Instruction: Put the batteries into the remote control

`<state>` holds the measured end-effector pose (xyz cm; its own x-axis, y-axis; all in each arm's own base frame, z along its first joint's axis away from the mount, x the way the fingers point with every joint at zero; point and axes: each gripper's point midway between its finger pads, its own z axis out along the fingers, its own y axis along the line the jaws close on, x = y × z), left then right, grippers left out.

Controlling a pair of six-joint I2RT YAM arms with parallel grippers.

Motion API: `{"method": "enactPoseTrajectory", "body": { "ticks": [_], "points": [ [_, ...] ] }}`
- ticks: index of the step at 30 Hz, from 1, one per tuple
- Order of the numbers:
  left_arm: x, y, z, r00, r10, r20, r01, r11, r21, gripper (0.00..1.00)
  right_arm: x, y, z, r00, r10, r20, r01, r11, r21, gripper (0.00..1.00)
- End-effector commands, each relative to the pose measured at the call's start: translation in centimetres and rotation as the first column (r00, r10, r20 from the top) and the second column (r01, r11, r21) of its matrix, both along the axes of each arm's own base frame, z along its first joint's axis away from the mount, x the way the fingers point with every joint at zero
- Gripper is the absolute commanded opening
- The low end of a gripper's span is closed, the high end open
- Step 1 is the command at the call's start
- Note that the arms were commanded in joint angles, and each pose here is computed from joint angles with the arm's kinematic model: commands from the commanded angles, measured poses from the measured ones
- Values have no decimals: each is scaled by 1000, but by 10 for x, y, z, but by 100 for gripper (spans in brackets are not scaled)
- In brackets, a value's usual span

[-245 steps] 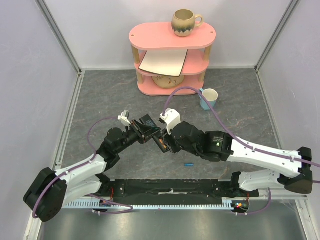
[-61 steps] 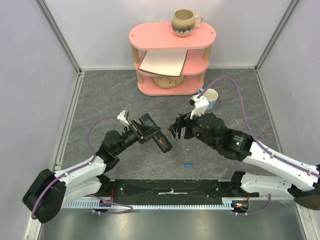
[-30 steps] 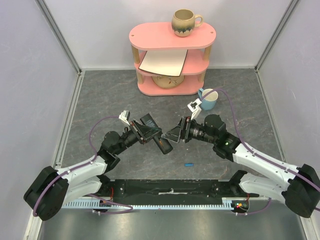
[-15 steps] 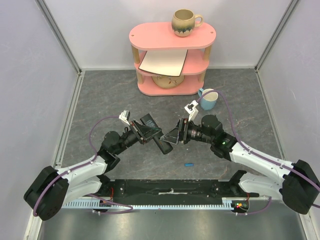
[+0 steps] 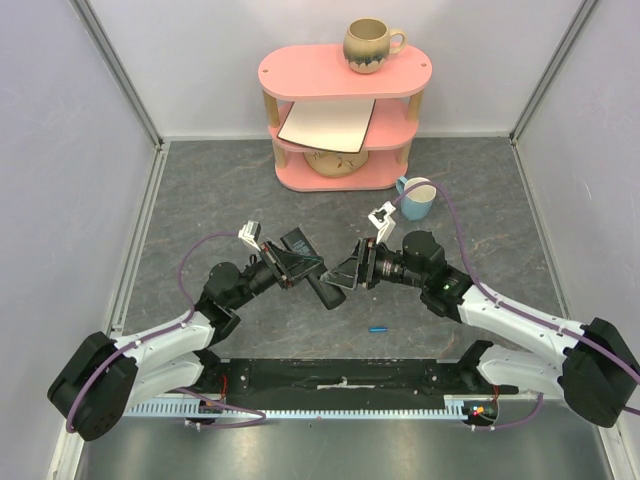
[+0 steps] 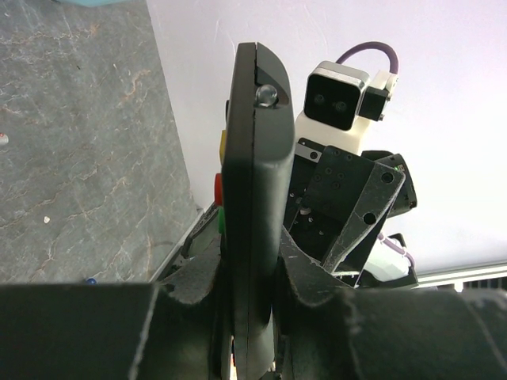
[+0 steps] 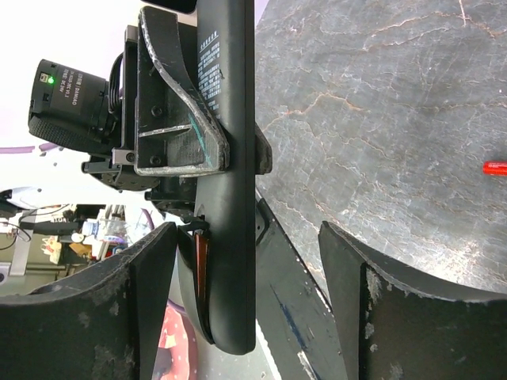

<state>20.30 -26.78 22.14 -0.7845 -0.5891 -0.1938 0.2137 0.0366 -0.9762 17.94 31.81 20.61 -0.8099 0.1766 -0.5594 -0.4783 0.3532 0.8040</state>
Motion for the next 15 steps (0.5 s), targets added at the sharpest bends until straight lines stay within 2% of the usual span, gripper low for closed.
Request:
{"method": "enactPoseTrajectory", "body": {
  "ticks": [1,15],
  "points": [
    [-3,-1,46,995,-11,95,21,994,-103,2,-4,-3,-14,1000,12,-17,-12,1000,-20,78],
    [1,2,53,995,14,99,-2,992,-123,2,-12,-7,-19,999,17,-36,-17,1000,7,75]
  ]
}}
